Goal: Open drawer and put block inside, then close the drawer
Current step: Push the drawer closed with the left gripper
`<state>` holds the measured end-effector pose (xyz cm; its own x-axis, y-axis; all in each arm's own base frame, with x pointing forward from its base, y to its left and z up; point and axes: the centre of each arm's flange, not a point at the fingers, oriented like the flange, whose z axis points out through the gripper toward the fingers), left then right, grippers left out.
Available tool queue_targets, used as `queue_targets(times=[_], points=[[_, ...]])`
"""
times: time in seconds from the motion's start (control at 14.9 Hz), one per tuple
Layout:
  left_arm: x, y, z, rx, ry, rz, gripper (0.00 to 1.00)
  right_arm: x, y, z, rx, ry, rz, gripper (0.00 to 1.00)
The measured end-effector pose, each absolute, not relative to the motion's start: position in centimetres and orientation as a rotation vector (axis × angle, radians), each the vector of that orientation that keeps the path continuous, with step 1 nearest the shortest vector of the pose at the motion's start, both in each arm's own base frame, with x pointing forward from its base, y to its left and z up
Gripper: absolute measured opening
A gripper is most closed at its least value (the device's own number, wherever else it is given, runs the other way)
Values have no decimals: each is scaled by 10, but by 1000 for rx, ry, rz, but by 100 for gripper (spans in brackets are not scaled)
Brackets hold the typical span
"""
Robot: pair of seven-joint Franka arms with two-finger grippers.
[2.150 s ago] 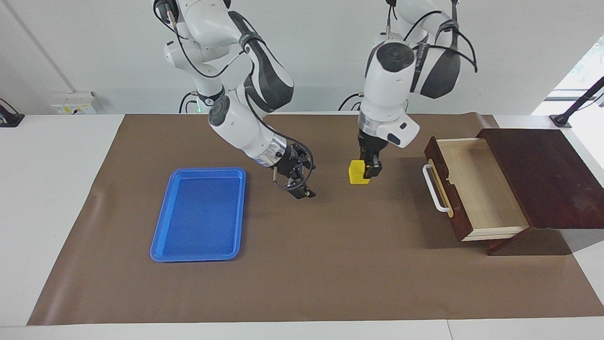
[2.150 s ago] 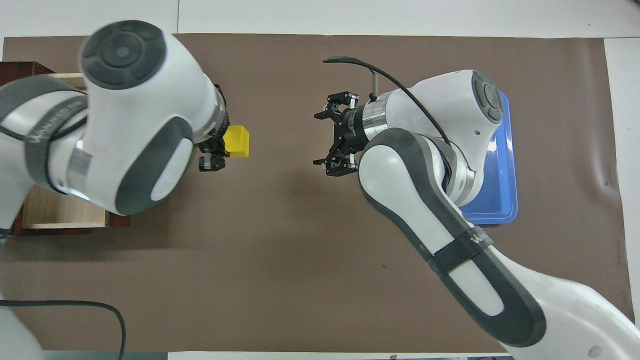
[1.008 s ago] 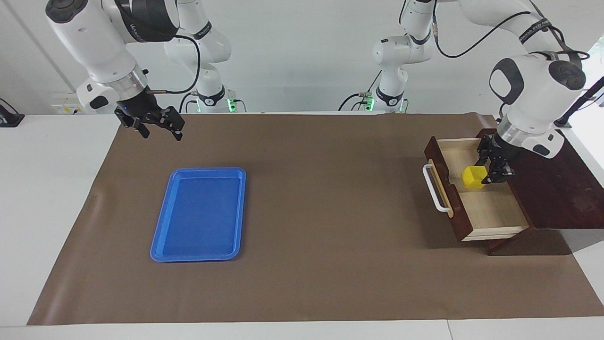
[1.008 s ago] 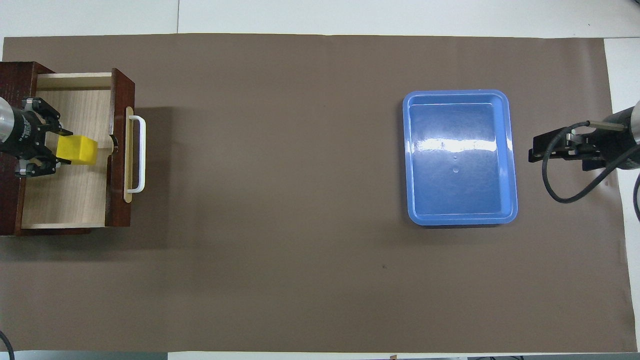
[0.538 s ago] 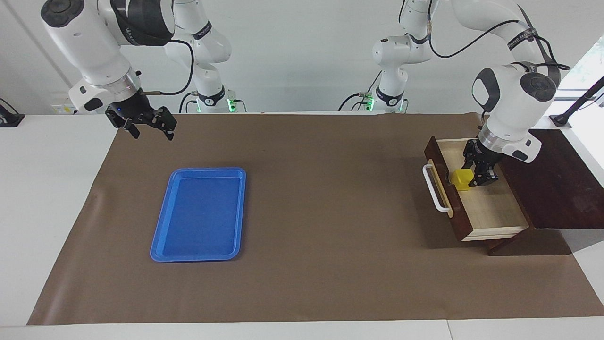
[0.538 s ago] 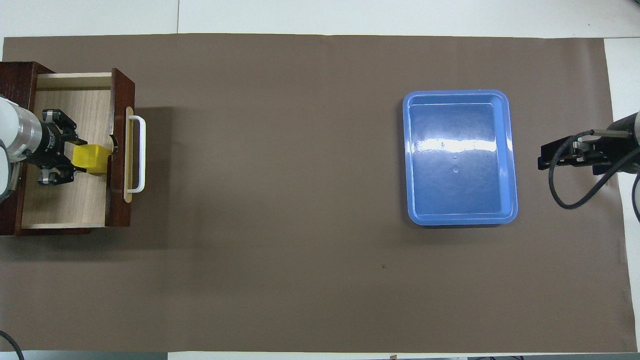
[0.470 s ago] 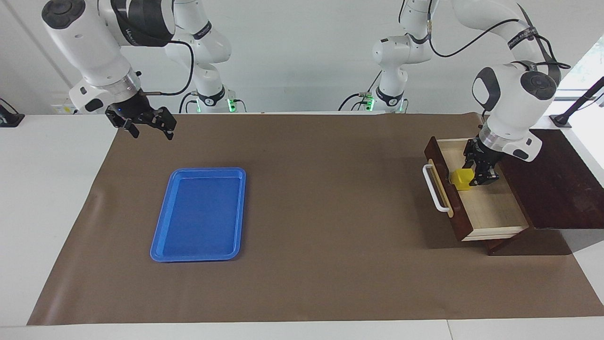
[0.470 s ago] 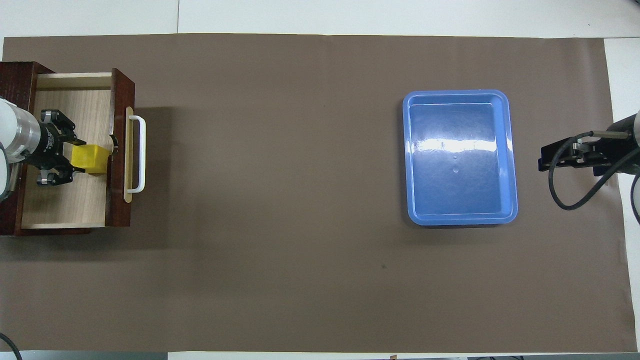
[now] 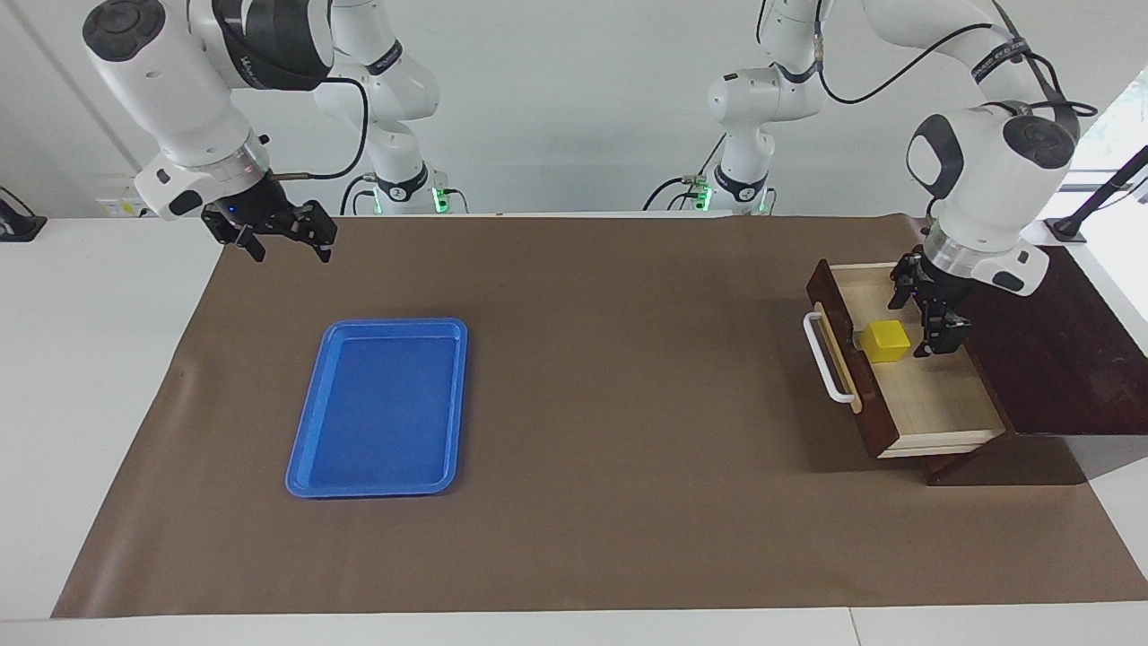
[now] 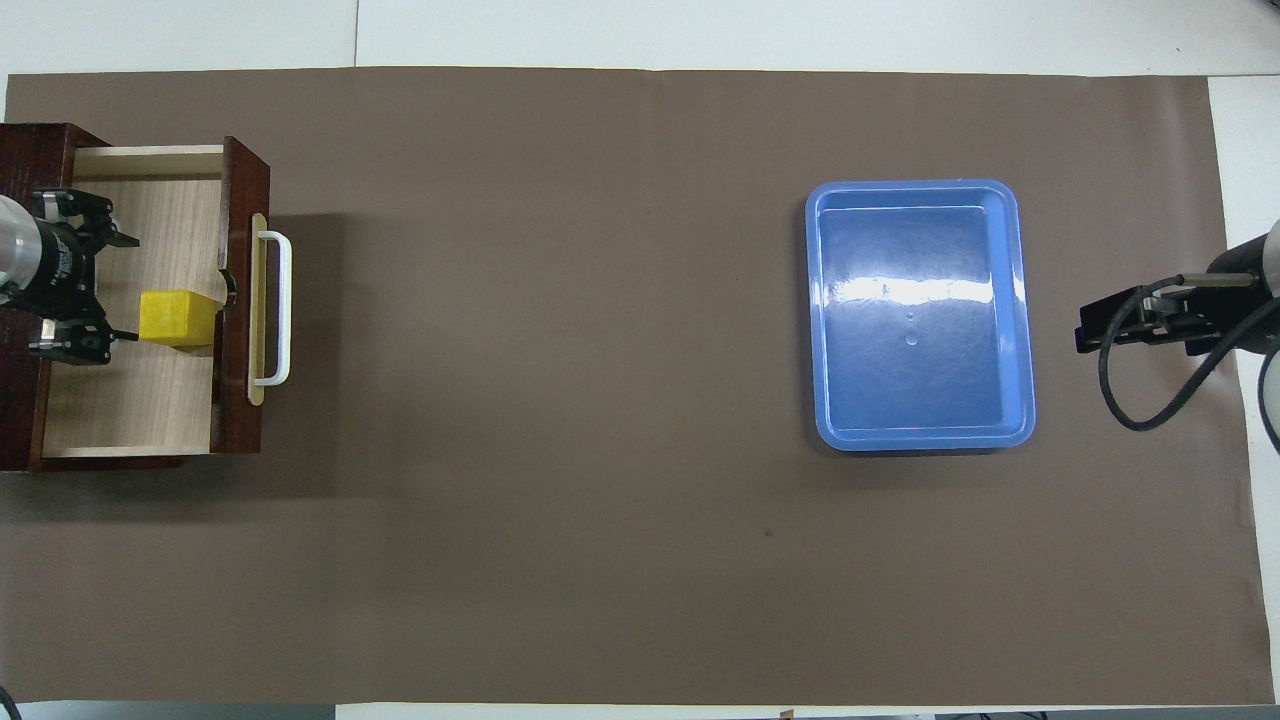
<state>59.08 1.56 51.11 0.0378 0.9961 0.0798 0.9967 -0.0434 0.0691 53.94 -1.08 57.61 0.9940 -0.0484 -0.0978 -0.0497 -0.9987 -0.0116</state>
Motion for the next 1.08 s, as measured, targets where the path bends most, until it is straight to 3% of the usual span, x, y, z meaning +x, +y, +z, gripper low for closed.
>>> queue_targets(times=[0.13,0.27,0.54,0.74,1.08], points=[[591,-15,536,-2273,-2155,-159,100,539,-11,576,-3124,60,164,100],[588,-66,536,-2261,-2166,-146,100,538,-11,575,-3125,26,169,100],[579,-151,481,-2229,-2085,-142,100,538,-12,575,-3128,14,169,100],[583,-131,439,-2209,-2104,-150,100,538,-12,575,-3128,14,169,100],[592,-66,437,-2211,-2101,-157,100,537,-11,579,-3129,13,160,100]])
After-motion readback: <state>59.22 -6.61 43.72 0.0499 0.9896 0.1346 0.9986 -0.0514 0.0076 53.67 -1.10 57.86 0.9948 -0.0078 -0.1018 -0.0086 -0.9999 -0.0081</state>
